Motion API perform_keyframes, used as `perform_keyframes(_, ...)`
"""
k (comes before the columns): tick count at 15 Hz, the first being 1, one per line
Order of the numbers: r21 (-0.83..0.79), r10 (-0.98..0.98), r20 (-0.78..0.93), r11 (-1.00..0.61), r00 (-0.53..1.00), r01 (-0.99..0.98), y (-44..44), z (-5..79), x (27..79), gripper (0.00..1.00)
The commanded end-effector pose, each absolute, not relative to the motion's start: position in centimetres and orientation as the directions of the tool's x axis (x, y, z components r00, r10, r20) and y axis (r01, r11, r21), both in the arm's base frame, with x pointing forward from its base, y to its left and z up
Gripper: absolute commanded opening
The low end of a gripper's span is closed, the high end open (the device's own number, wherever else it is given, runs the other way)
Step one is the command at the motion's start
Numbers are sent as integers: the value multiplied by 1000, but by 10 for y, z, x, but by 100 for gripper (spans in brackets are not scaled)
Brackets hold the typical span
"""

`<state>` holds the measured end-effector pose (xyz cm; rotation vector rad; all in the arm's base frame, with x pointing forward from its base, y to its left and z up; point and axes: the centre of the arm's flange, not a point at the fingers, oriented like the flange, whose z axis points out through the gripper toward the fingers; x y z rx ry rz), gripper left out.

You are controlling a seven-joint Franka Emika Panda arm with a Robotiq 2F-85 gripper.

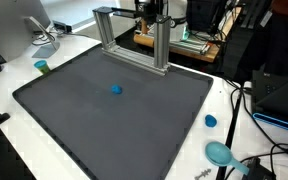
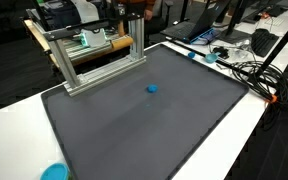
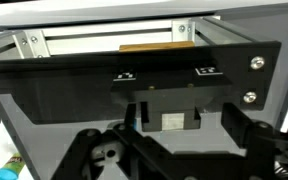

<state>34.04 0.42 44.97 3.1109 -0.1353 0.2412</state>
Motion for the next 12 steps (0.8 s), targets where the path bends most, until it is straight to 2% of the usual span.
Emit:
perform_keyframes(1, 37, -91, 156, -995, 984, -98, 4, 446, 349, 86)
perform_keyframes(4, 39, -86, 134, -995, 987, -92, 4, 442, 350, 76)
perform_keyframes(12, 49, -91, 114, -994, 989, -97, -2, 440, 345, 70)
